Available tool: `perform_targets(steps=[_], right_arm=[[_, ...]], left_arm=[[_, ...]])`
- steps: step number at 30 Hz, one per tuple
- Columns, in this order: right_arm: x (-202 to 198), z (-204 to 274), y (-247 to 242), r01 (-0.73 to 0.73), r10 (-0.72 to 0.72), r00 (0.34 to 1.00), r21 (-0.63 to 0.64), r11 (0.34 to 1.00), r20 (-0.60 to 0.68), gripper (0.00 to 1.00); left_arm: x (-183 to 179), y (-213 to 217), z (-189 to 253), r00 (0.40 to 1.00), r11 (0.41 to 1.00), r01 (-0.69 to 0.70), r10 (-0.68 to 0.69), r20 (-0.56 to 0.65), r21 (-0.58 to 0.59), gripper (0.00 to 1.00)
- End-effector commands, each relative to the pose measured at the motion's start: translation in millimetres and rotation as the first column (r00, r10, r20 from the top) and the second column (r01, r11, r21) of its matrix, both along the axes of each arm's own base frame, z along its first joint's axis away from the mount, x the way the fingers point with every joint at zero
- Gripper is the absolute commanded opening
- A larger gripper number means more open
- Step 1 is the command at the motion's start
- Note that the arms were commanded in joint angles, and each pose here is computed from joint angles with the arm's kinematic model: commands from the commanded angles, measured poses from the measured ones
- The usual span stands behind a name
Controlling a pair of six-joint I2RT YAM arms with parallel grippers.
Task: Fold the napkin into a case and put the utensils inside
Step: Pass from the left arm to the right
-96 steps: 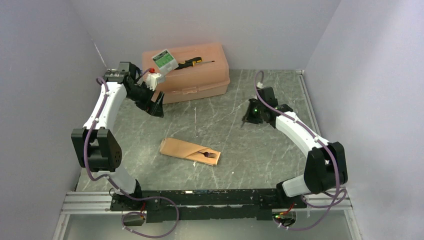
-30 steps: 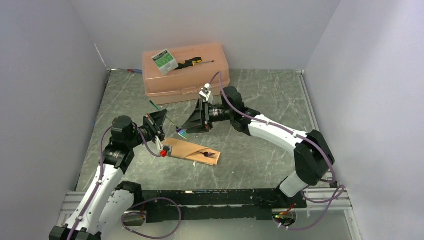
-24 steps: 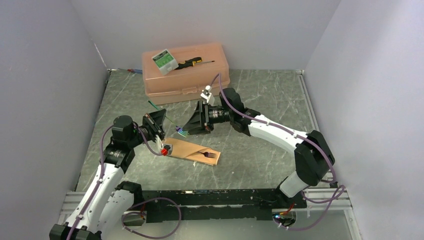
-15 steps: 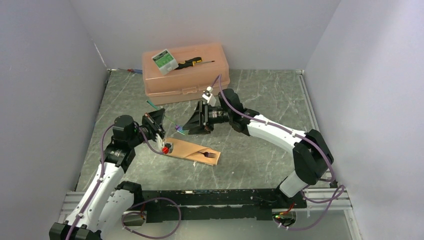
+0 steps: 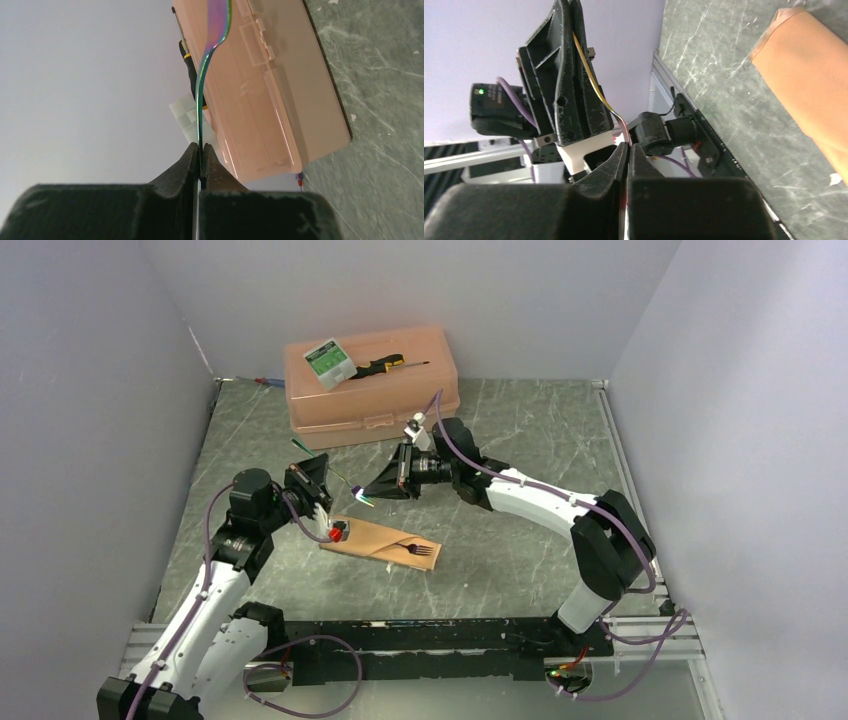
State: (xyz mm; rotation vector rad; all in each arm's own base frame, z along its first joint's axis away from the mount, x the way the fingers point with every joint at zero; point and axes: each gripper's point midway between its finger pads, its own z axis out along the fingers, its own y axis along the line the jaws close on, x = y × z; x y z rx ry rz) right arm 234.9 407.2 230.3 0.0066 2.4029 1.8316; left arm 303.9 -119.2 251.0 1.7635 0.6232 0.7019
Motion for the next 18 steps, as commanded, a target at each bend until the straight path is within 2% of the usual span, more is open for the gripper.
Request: perform_targets(steps=[1, 8, 9, 10, 11, 13, 14, 15, 16, 18], right_arm=[[5.7, 14.9, 3.6, 0.032, -0.033, 0.999, 0.042, 0.999, 0.026, 0.0], [10.9, 12.6, -13.8, 0.069, -0.068, 0.998, 0.072, 0.995, -0.01, 0.0], [12.8, 12.6, -17.3, 0.075, -0.075, 0.997, 0.069, 0.995, -0.008, 0.0], [14.8, 12.9, -20.1, 0.081, -0.081, 0.997, 0.065, 0.995, -0.002, 0.0], [16.8, 14.7, -23.5, 0.086, -0.086, 0.996, 0.063, 0.994, 0.007, 0.0], [20.8, 15.4, -30.9, 0.096, -0.097, 0.995, 0.05, 0.994, 0.015, 0.0], [24.0, 15.9, -36.0, 0.104, -0.105, 0.994, 0.044, 0.994, 0.024, 0.0], [25.2, 14.9, -41.1, 0.108, -0.109, 0.994, 0.033, 0.994, 0.027, 0.0], [26.8, 13.4, -48.0, 0.114, -0.115, 0.993, 0.02, 0.993, 0.033, 0.0], [27.3, 6.9, -64.1, 0.131, -0.13, 0.991, -0.014, 0.991, 0.036, 0.0]], left_arm=[[3.7, 1.4, 21.8, 0.999, 0.999, -0.024, 0.026, 0.043, -0.036, 0.03], [5.1, 4.8, 6.8, 0.999, 0.999, -0.05, 0.05, 0.009, -0.018, 0.03], [4.6, 4.8, 3.8, 0.999, 0.999, -0.05, 0.05, 0.0, -0.017, 0.06], [3.7, 4.9, -0.6, 0.999, 0.999, -0.052, 0.052, -0.017, -0.01, 0.2], [2.7, 5.5, -5.4, 0.998, 0.999, -0.054, 0.053, -0.033, -0.006, 0.41], [-1.6, 6.8, -13.9, 0.994, 0.998, -0.066, 0.064, -0.089, -0.017, 0.62], [-7.4, 8.4, -25.4, 0.982, 0.997, -0.079, 0.074, -0.171, -0.023, 0.81], [-11.7, 10.7, -31.8, 0.966, 0.994, -0.102, 0.091, -0.244, -0.034, 0.92], [-14.9, 12.9, -36.0, 0.942, 0.989, -0.136, 0.112, -0.316, -0.055, 0.94], [-17.7, 20.5, -44.8, 0.859, 0.962, -0.257, 0.181, -0.48, -0.096, 0.94]])
